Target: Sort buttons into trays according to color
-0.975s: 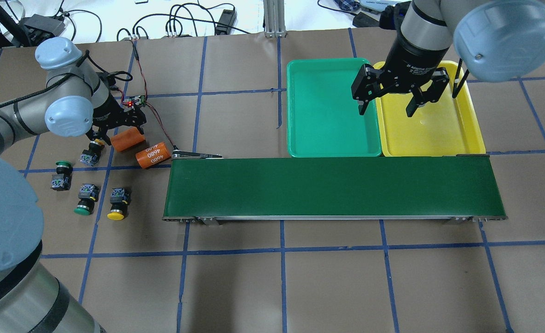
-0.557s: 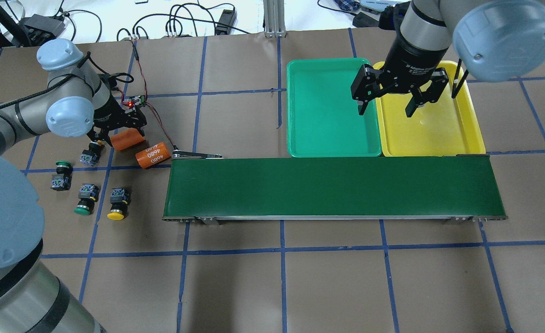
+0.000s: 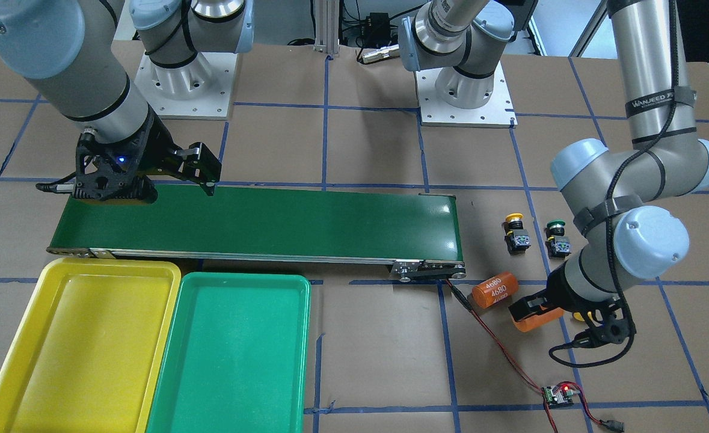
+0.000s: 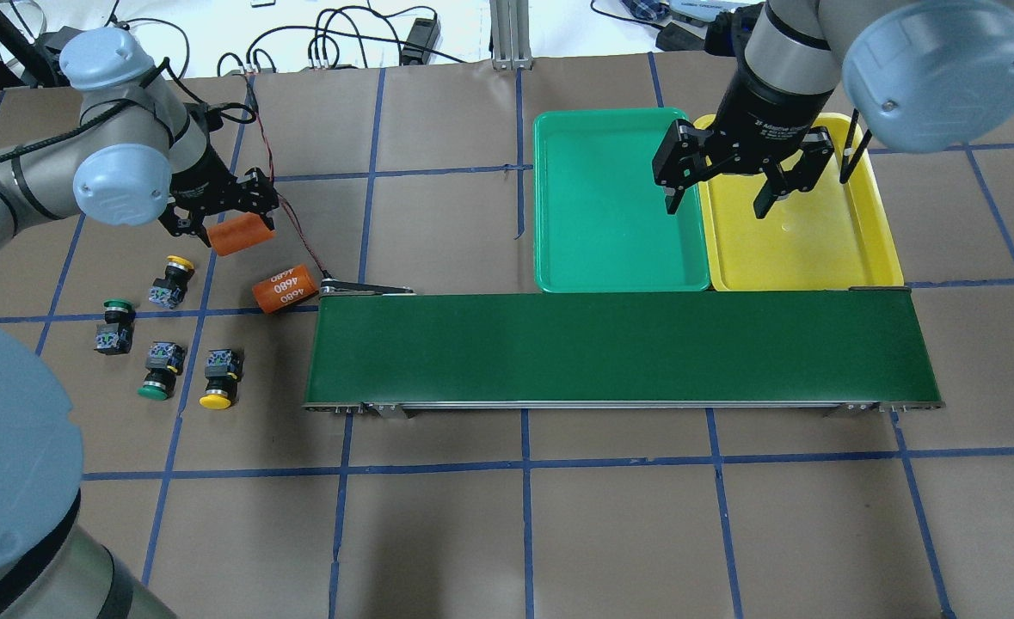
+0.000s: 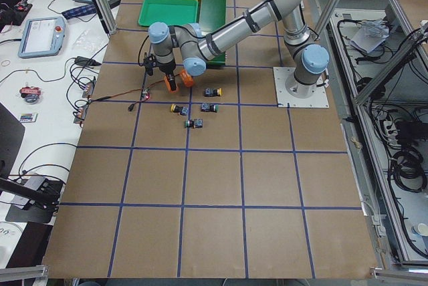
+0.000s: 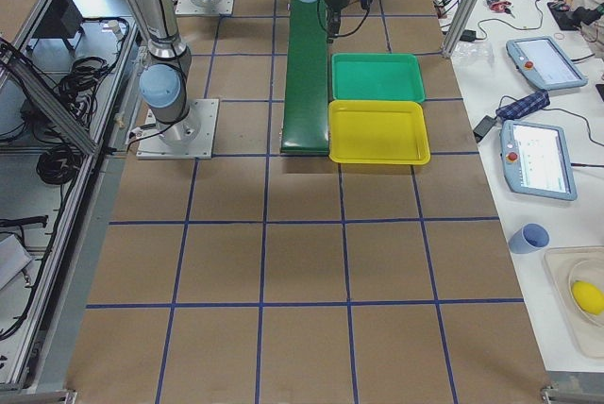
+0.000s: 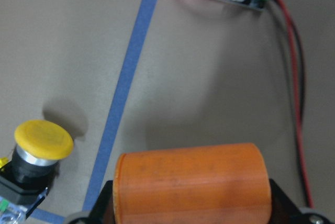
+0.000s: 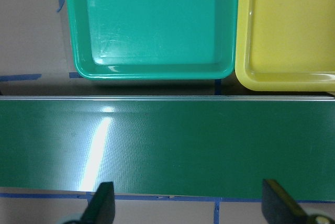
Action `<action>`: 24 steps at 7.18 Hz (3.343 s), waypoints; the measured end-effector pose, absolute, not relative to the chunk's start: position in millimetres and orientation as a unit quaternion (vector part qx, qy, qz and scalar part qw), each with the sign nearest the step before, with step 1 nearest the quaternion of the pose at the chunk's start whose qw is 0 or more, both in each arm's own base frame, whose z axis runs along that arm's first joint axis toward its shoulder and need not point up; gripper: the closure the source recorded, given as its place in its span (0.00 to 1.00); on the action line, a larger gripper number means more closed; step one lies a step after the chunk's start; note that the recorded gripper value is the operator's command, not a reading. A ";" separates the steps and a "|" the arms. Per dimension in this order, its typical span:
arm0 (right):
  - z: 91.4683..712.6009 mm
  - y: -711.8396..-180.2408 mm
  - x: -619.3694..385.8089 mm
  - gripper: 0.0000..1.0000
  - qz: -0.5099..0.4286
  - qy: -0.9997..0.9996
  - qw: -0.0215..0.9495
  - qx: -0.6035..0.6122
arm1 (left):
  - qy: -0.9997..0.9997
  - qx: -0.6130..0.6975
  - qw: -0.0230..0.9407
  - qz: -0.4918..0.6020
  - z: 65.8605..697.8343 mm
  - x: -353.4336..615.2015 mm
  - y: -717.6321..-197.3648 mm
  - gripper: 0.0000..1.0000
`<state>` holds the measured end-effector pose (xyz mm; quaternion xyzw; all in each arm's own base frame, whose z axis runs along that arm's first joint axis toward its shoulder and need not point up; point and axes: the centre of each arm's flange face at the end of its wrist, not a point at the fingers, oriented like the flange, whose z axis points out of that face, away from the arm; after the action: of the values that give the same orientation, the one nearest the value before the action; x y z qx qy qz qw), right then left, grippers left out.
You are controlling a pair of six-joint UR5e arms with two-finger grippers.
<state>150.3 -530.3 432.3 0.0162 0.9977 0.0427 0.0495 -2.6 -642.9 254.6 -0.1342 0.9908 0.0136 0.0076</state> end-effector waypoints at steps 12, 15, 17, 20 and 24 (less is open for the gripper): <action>430.9 -530.0 152.0 0.00 0.046 0.997 0.055 0.016 | 0.999 -0.003 0.003 0.052 264.1 -148.7 -486.9 0.00; 430.4 -529.9 152.0 0.00 0.047 0.997 0.055 0.017 | 0.999 0.013 0.002 0.045 271.6 -151.0 -486.2 0.00; 427.0 -528.6 152.0 0.00 0.050 0.997 0.055 0.017 | 1.000 0.013 -0.002 0.021 303.5 -148.6 -493.6 0.00; 422.0 -526.6 152.0 0.00 0.055 0.997 0.054 0.018 | 0.999 -0.041 -0.004 -0.003 363.3 -103.6 -541.1 0.00; 421.5 -525.3 152.6 0.00 0.056 0.997 0.052 0.018 | 0.987 -0.160 -0.008 0.006 311.2 -22.7 -592.1 0.00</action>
<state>152.6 -525.3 421.5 0.0175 0.9969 0.0558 0.0522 -22.7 -592.1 311.2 -0.1601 0.9870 0.0057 -0.0084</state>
